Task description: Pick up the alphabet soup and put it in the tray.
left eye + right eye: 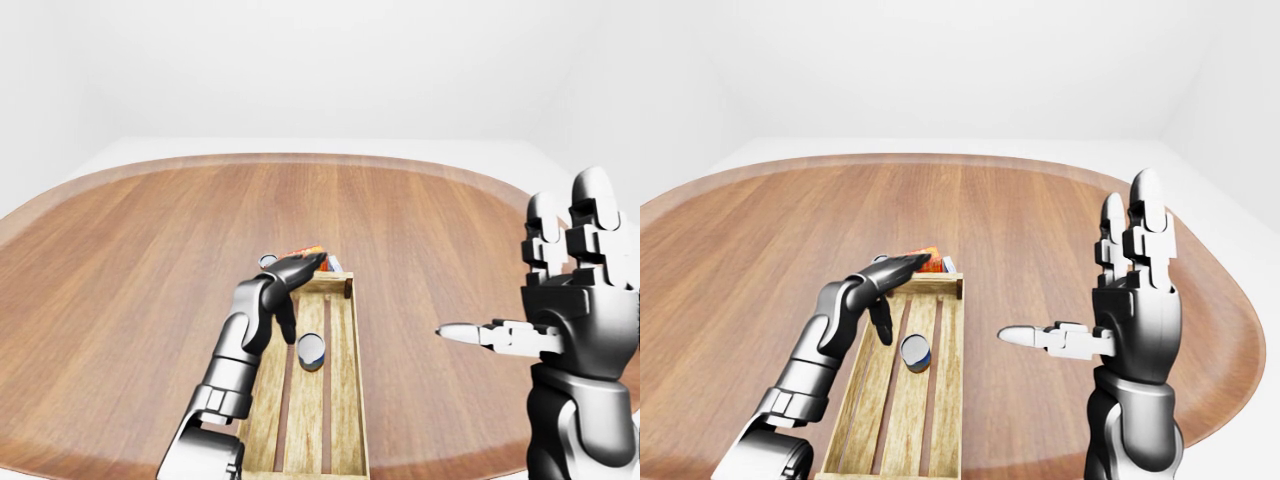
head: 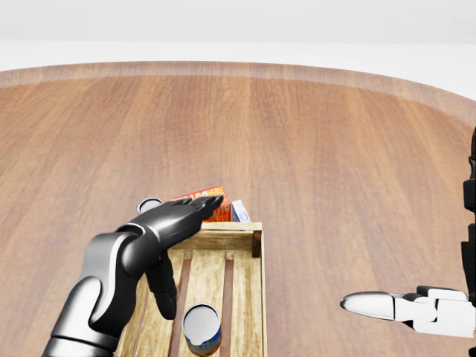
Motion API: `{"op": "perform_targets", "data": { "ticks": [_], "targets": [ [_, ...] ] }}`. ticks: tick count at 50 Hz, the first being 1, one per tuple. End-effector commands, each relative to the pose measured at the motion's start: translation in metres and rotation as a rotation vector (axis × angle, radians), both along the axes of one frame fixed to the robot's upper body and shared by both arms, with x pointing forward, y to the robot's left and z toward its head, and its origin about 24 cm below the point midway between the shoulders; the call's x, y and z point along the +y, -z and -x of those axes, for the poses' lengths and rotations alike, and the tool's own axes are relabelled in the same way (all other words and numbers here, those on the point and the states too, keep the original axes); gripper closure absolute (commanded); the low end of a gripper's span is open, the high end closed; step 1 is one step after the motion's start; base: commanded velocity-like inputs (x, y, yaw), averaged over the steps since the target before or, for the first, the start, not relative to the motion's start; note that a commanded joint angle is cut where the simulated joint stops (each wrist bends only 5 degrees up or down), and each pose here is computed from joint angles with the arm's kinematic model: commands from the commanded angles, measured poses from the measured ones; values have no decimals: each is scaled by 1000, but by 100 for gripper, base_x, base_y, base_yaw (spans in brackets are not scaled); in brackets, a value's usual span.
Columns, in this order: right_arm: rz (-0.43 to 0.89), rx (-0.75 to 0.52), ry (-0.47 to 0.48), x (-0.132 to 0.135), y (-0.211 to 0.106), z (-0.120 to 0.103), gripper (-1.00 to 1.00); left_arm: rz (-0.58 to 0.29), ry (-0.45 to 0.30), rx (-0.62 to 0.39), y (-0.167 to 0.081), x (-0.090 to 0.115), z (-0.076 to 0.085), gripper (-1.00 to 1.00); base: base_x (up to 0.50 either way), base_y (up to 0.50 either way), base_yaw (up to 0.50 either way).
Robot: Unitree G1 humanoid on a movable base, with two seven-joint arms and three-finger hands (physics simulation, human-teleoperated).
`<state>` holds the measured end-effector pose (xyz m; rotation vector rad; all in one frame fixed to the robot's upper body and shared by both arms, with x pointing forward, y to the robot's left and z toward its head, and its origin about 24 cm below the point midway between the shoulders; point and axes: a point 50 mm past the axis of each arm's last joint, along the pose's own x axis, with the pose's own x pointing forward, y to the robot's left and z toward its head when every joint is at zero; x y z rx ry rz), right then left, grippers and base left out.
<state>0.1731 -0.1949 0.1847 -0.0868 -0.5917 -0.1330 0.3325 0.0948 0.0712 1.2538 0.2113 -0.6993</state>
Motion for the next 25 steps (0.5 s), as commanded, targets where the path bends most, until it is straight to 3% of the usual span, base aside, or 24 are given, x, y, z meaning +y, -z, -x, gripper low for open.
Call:
{"op": "perform_targets", "data": {
  "ticks": [1,11,18,25],
  "targets": [
    [6,6,-2,2,1,-1,-100,128,-70,-167,-53,19,-7,-100,0,0,0],
    [5,12,-1,1,2,-1,-100,131,-106,-298,-81,43,1,-100,0,0,0],
    [4,11,-1,1,2,-1,-99,210,-106,-457,-122,59,11,-100,0,0,0],
    [5,3,1,1,0,1,-99,252,-93,-521,-134,71,26,-100,0,0,0]
  ]
}}
